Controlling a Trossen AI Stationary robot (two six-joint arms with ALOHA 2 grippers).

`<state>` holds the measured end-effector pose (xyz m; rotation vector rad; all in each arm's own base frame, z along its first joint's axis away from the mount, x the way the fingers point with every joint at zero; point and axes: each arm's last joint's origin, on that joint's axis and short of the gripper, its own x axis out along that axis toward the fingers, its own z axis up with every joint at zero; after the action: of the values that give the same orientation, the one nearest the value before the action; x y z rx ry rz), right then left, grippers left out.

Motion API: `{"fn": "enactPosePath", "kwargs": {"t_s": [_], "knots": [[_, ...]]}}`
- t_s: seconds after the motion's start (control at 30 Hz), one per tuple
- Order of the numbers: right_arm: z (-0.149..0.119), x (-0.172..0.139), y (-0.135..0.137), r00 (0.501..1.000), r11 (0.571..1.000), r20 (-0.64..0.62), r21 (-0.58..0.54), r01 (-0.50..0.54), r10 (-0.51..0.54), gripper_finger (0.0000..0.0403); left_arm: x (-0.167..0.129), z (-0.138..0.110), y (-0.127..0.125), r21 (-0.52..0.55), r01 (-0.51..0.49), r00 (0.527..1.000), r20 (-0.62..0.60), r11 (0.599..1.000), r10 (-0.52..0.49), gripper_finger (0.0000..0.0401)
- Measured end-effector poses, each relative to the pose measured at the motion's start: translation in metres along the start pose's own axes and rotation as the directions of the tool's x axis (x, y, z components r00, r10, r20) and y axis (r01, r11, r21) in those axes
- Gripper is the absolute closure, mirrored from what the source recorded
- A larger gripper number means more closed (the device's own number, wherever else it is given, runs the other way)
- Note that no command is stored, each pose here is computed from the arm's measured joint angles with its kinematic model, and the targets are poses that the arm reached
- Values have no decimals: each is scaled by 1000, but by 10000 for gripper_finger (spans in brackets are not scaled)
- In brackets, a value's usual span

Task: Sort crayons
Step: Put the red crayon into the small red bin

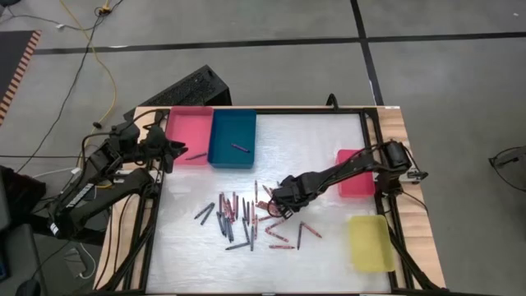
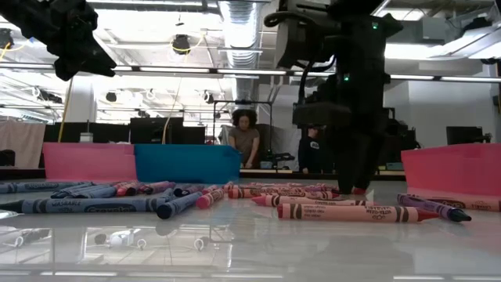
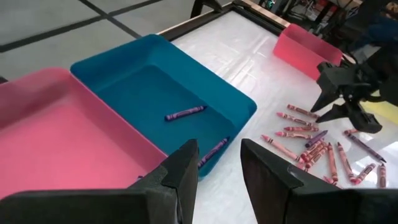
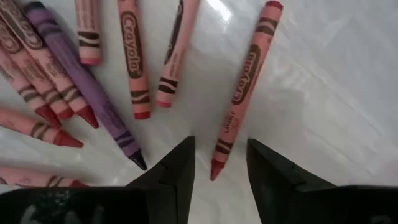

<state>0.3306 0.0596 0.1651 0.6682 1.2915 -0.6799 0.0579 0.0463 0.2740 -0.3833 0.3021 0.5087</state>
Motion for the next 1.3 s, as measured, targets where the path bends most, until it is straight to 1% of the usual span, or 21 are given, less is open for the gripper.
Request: {"fn": "enactPosePath", "kwargs": {"t_s": [0.13,0.27,0.47,0.63,0.93,1.1,1.2,1.3], "knots": [[0,2,0,1000,1000,-8,13,8,-8,251,0,-1,0,-3,-13,1000,-6,1000,13,291],[6,3,-4,1000,999,-8,29,19,-19,251,0,-3,1,-13,-32,999,-23,999,32,291],[11,4,-9,1000,999,-17,21,26,-26,251,0,-3,1,-22,-35,999,-22,999,34,291],[14,5,-10,1000,999,-19,24,23,-23,251,0,-2,2,-18,-67,998,-16,998,66,291],[19,6,-12,1000,1000,-14,-14,18,-18,251,0,-2,4,-9,-110,994,-9,994,110,291],[22,6,-12,1000,1000,-7,-5,5,-5,251,0,-2,4,-15,-113,994,-9,993,113,291],[22,6,-12,1000,1000,-3,-2,2,-2,257,0,-2,4,-15,-114,994,-9,993,113,291],[22,7,-12,1000,1000,6,3,4,-4,273,0,-2,4,-15,-114,993,-10,993,114,291]]}}
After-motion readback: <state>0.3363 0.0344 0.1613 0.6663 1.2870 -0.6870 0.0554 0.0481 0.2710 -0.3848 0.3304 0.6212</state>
